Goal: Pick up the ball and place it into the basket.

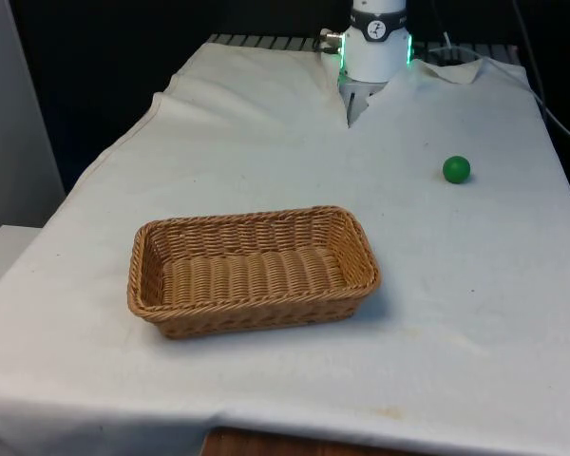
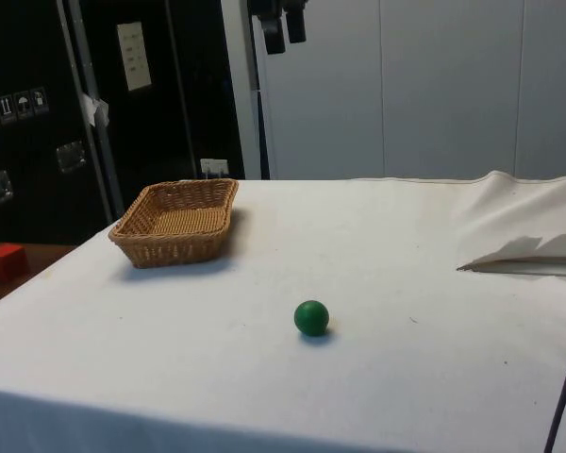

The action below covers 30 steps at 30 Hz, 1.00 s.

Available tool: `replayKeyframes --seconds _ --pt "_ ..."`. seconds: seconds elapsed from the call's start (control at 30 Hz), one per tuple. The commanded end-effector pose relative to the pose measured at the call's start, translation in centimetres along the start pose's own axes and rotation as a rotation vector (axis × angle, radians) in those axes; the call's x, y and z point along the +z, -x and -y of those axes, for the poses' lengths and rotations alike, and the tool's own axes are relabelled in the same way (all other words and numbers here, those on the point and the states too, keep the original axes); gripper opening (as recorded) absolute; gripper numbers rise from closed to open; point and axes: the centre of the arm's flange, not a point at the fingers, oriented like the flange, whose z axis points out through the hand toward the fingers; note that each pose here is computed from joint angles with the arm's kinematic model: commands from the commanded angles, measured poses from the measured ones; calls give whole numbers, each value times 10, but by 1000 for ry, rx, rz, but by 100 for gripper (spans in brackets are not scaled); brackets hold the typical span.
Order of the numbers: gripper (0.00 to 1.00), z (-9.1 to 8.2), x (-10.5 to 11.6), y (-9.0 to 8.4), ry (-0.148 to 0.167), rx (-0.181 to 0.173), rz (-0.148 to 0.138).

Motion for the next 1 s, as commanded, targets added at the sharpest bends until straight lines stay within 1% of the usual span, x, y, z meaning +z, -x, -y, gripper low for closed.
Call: replayKeyframes --seconds 0.0,0.1,0.13,0.17,0.4,0.43,0.47,0.53,0.6,0.73,0.77,0.8,0.87,0.97 --pt "100 2 1 2 -13 6 -8" --pt "100 6 6 4 -27 9 -5" --pt "100 5 6 2 -20 4 5" --pt "100 8 7 5 -33 9 -6" --pt "100 20 24 12 -83 10 -2" --pt "100 17 24 10 -70 6 8" --pt "100 21 26 13 -89 12 -3" --pt "100 26 31 16 -104 9 -9" --pt "100 30 34 16 -112 8 -14" --pt "100 38 39 20 -118 2 -31" --pt "100 36 41 18 -112 -3 -17" --pt "100 41 41 21 -119 0 -35" --pt "100 48 46 25 -121 -3 -48" --pt "100 53 51 29 -120 -8 -61"
